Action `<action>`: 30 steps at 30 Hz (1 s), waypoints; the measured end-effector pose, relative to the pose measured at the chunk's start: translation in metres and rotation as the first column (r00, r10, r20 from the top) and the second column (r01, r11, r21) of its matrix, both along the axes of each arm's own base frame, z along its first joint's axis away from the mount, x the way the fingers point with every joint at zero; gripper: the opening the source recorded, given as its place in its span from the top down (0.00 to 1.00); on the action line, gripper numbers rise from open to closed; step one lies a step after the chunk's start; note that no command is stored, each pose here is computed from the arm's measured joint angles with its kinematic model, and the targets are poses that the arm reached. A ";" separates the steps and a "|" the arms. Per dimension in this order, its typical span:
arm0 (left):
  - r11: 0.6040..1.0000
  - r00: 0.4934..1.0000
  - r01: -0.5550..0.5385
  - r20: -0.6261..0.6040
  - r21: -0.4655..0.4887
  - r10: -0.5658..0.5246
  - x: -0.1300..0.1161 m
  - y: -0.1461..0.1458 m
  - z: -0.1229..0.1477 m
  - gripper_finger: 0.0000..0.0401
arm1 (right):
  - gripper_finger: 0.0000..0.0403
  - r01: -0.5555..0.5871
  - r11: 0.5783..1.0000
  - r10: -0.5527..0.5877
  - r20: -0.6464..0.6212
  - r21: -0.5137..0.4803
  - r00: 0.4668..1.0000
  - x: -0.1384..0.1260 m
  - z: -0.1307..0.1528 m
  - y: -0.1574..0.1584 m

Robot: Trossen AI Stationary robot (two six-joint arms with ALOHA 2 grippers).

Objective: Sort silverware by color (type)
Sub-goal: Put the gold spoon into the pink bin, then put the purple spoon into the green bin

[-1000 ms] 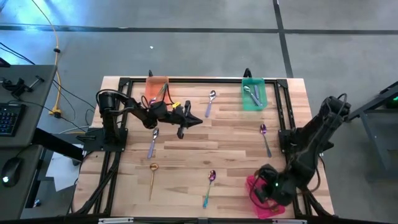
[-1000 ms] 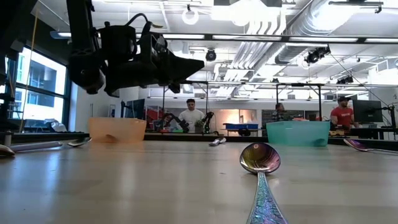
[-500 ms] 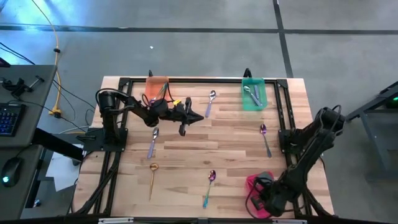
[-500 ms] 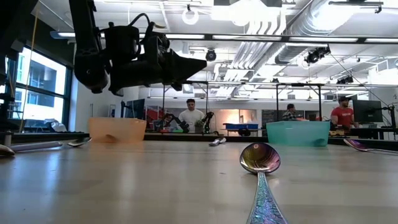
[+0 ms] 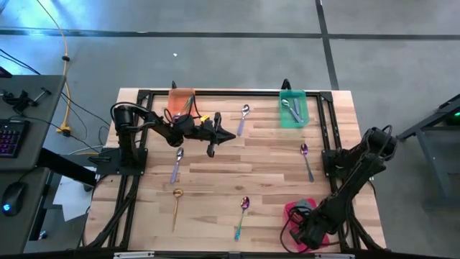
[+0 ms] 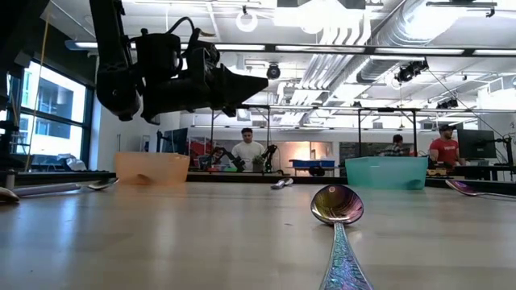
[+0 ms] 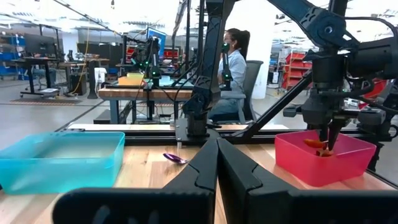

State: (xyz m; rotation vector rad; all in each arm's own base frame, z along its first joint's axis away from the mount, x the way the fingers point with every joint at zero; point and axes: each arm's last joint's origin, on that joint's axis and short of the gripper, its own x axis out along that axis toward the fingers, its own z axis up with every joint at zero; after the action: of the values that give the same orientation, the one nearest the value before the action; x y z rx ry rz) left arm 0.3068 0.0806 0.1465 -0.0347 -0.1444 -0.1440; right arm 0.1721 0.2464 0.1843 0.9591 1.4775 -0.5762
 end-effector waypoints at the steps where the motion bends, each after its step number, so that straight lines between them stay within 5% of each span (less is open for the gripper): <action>1: 1.000 1.000 0.000 -0.001 0.000 0.000 0.000 0.000 0.000 1.00 | 0.95 -0.010 1.000 0.010 0.002 -0.001 1.000 0.000 0.000 0.000; 8: 1.000 1.000 -0.022 0.001 0.007 0.022 0.000 0.002 0.000 1.00 | 0.80 -0.016 1.000 0.016 -0.091 0.002 0.996 0.000 0.002 -0.008; 15: 0.994 0.993 -0.098 -0.063 0.041 0.100 0.012 0.008 0.000 1.00 | 0.91 -0.012 0.999 0.013 0.034 -0.053 0.999 -0.004 0.034 -0.034; 21: 0.993 0.974 -0.081 -0.206 0.082 0.097 0.035 0.012 0.000 1.00 | 0.98 -0.065 0.943 0.189 0.367 -0.325 0.911 -0.001 0.062 -0.060; 26: 0.987 0.916 -0.150 -0.368 0.051 0.158 0.048 0.018 -0.002 1.00 | 1.00 -0.095 0.849 0.349 0.417 -0.519 0.839 0.003 0.056 -0.085; 30: 0.965 0.830 -0.261 -0.505 0.020 0.235 0.052 0.025 -0.005 0.99 | 1.00 -0.111 0.831 0.417 0.478 -0.545 0.774 0.009 0.029 -0.109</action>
State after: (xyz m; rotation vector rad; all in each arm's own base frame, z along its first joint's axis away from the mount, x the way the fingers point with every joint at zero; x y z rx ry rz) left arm 0.3591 0.1057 0.1410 -0.1020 0.3754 0.1342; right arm 0.1809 0.1378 0.2137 0.4316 0.8206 -0.3615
